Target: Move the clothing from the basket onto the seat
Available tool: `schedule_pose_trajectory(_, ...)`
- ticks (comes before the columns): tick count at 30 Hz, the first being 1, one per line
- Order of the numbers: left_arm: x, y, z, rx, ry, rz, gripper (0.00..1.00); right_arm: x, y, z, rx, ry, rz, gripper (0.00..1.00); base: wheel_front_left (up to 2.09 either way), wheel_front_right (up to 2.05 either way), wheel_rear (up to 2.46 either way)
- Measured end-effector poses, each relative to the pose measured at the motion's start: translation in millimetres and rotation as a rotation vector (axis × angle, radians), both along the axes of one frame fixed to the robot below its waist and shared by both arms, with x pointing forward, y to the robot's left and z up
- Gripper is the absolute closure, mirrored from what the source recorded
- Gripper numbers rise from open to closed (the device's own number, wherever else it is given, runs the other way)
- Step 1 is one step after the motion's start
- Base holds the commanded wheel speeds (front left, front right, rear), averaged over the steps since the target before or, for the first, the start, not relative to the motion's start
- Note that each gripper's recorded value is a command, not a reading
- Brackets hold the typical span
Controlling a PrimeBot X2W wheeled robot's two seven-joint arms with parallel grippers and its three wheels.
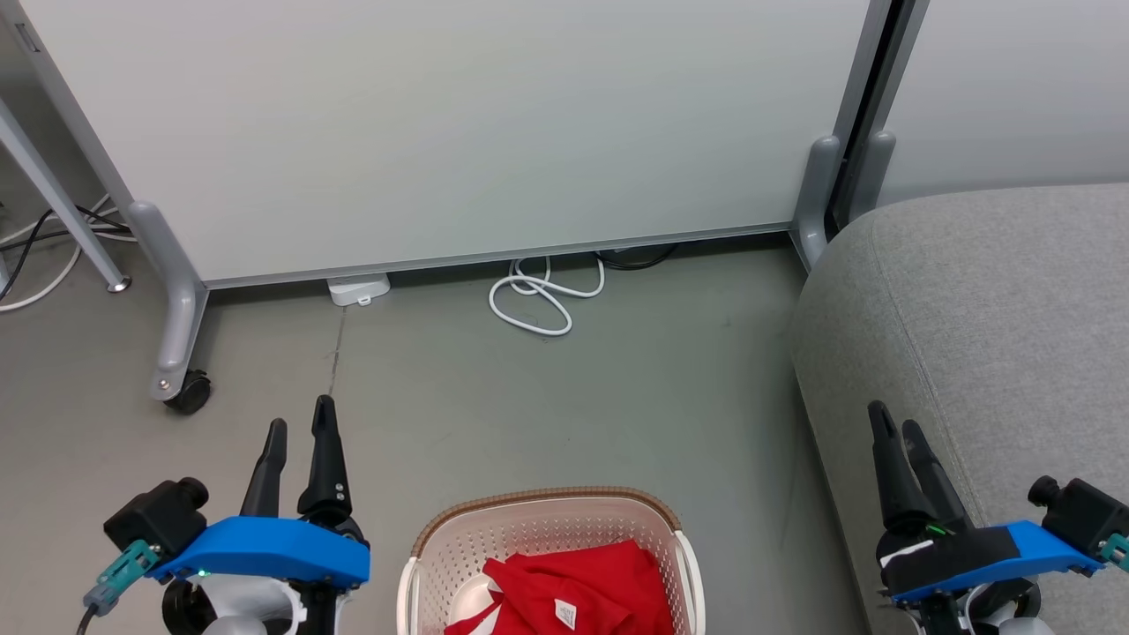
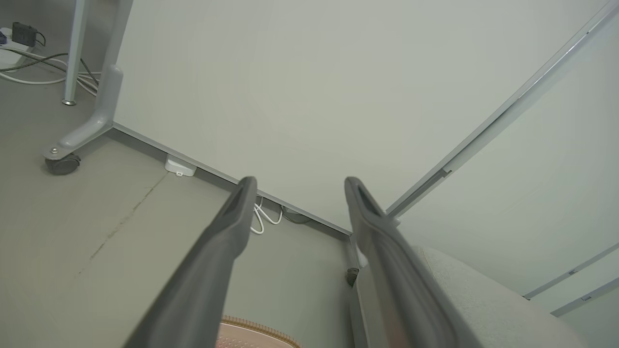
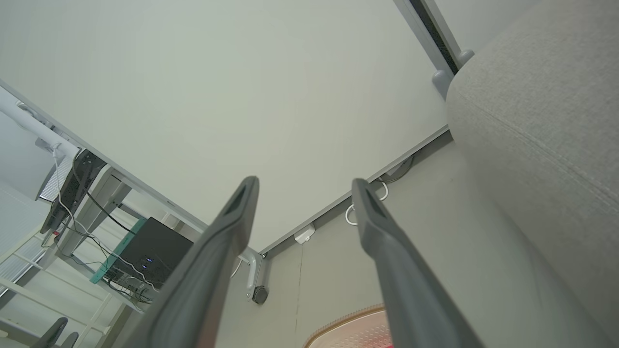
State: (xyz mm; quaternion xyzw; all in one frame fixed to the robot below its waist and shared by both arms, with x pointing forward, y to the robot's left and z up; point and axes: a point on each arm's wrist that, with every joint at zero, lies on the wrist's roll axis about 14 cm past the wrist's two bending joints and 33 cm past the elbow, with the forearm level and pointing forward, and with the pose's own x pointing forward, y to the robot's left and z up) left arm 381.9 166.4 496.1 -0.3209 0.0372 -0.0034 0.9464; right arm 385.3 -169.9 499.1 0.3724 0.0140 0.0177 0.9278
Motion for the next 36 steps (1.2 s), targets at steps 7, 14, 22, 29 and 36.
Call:
schedule_pose_trajectory(7,1,-5,1,0.103,-0.009,-0.014,0.0,0,5,-2,-0.093,-0.006,0.015,0.0,0.0,0.0,0.0)
schedule_pose_trajectory(14,2,-8,3,0.2,-0.028,-0.026,0.0,1,8,-2,-0.176,-0.019,0.027,0.0,0.0,0.0,0.0)
schedule_pose_trajectory(22,3,-14,8,0.292,-0.06,-0.044,0.0,2,13,0,-0.26,-0.041,0.042,0.0,0.0,0.0,0.0)
schedule_pose_trajectory(29,2,-21,13,0.336,-0.1,-0.072,0.0,4,18,2,-0.325,-0.062,0.058,0.0,0.0,0.0,0.0)
schedule_pose_trajectory(36,1,-27,18,0.392,-0.141,-0.102,0.0,4,24,4,-0.386,-0.083,0.074,0.0,0.0,0.0,0.0)
